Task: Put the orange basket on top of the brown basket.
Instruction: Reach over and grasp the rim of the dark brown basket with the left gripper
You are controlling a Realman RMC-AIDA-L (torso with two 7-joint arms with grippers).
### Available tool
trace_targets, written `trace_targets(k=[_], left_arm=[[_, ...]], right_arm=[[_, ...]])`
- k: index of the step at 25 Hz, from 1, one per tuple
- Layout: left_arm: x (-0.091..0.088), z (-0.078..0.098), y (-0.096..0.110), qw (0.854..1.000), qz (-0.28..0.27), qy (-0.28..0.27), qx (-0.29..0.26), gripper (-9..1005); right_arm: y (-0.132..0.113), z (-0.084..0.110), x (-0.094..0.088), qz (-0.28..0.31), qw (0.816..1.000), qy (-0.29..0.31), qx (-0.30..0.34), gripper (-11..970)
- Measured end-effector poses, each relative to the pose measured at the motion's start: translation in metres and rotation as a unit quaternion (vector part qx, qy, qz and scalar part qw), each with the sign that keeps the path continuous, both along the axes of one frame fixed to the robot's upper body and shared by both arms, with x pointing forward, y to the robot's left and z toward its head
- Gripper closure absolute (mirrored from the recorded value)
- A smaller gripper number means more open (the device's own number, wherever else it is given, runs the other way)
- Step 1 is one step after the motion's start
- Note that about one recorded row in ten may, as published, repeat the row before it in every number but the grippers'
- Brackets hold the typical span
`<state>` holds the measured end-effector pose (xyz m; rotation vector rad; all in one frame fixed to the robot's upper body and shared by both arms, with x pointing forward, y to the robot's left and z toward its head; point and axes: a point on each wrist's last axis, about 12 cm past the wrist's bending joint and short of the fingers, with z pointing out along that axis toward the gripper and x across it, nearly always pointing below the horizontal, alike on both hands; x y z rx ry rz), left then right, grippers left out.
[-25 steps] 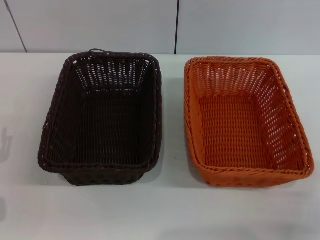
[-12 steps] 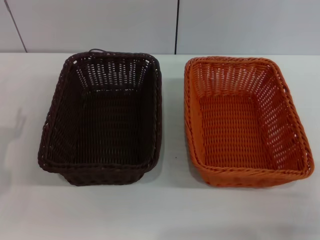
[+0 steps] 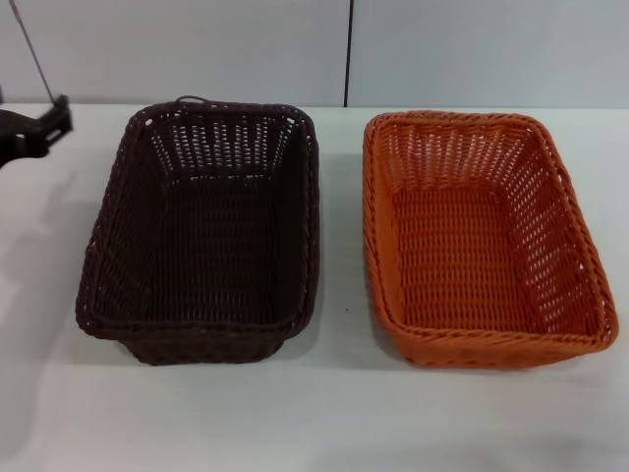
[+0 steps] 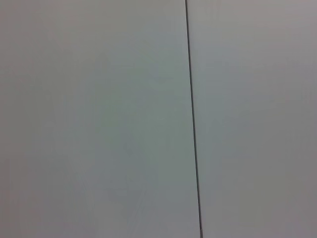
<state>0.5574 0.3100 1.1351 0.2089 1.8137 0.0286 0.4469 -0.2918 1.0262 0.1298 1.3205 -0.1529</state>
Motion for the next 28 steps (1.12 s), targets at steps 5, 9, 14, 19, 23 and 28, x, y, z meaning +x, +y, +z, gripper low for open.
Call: trace_targets(k=[5, 9, 14, 19, 23, 28], left_arm=[[-0.001, 0.022, -0.016, 0.993, -0.059, 0.106, 0.003, 211], [0.002, 0.023, -0.024, 0.985, -0.079, 0.155, -0.007, 210], [0.002, 0.015, -0.03, 0.975, -0.088, 0.206, 0.008, 210], [0.005, -0.002, -0.032, 0.967, -0.088, 0.238, 0.015, 210], [0.006, -0.007, -0.033, 0.964, -0.088, 0.249, 0.016, 210], [0.008, -0.009, -0.034, 0.964, -0.089, 0.252, 0.017, 210]], right_arm=[[0.001, 0.0, 0.001, 0.003, 1.0, 0.002, 0.001, 372], [0.002, 0.0, 0.002, 0.006, 1.0, 0.004, 0.002, 373], [0.003, 0.0, 0.001, 0.006, 1.0, 0.003, 0.003, 373], [0.004, 0.0, 0.001, 0.007, 1.0, 0.003, 0.005, 373], [0.004, 0.0, 0.001, 0.008, 1.0, 0.002, 0.005, 373], [0.006, 0.0, 0.0, 0.011, 1.0, 0.001, 0.005, 372]])
